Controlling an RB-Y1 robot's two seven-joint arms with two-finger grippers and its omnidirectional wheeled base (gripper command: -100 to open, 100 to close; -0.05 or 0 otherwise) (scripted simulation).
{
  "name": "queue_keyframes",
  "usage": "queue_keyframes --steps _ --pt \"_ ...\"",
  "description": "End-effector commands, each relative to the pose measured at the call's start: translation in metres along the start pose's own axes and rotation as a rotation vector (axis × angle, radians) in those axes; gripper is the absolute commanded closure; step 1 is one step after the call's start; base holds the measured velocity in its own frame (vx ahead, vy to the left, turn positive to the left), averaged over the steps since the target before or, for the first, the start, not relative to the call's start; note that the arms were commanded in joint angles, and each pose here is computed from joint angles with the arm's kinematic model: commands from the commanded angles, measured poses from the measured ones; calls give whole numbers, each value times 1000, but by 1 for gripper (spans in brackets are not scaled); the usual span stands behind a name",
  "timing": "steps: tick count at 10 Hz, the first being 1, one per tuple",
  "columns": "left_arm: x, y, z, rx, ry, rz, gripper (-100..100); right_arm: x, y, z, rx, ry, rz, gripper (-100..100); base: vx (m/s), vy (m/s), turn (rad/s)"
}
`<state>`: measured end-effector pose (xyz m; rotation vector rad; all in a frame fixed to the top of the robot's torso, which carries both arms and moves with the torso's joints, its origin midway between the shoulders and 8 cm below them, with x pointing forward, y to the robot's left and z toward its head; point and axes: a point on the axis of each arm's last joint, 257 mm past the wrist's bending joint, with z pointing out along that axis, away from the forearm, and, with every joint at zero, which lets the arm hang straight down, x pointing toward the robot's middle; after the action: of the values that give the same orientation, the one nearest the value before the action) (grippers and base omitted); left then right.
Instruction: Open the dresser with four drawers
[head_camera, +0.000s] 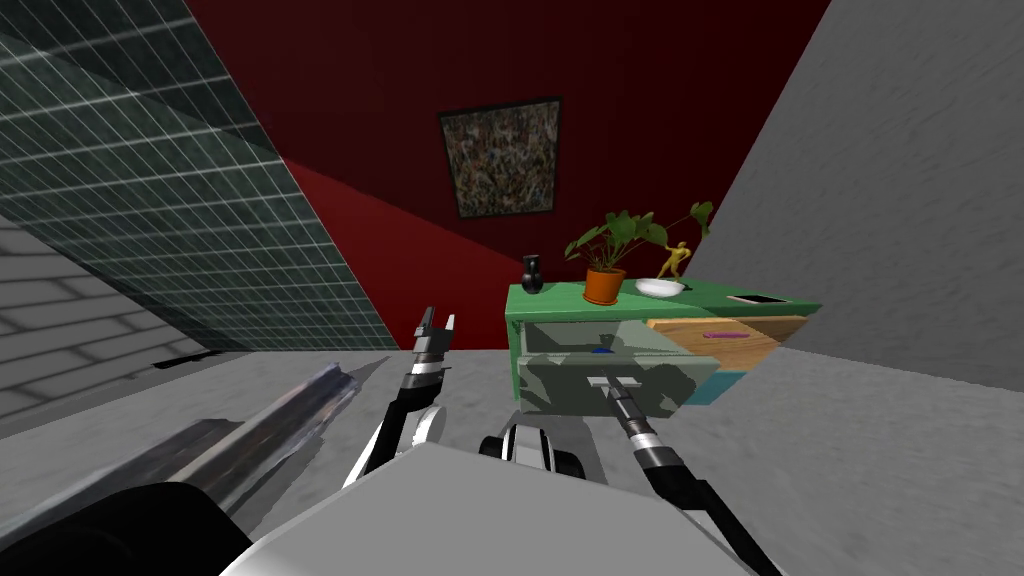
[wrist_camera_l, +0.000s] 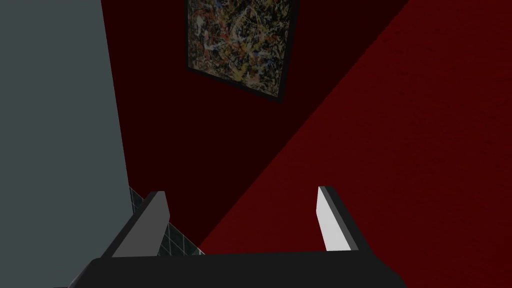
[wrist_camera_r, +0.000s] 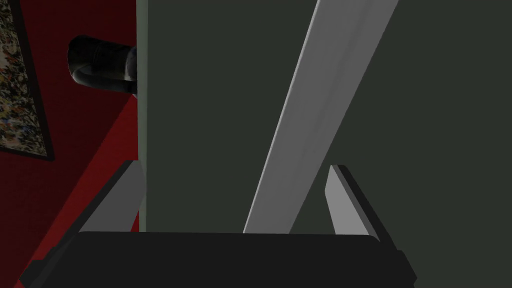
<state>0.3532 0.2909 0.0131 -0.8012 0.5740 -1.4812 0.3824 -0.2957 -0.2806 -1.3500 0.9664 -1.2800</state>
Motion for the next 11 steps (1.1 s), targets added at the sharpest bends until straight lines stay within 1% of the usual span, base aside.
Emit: queue_keyframes --steps 1,4,5,6,11 --pt "0 0 0 0 0 0 0 12 -15 8 10 -13 -1 -100 6 49 -44" --pt "0 0 0 0 0 0 0 23 -30 14 14 -34 0 -100 -9 50 -60" --pt "0 0 0 0 0 0 0 18 -20 10 -1 -32 1 -100 -5 18 -25" --pt "0 0 0 0 0 0 0 19 -18 10 -7 -32 1 0 0 0 0" --pt "0 0 0 0 0 0 0 19 -13 7 -21 -33 1 0 0 0 0"
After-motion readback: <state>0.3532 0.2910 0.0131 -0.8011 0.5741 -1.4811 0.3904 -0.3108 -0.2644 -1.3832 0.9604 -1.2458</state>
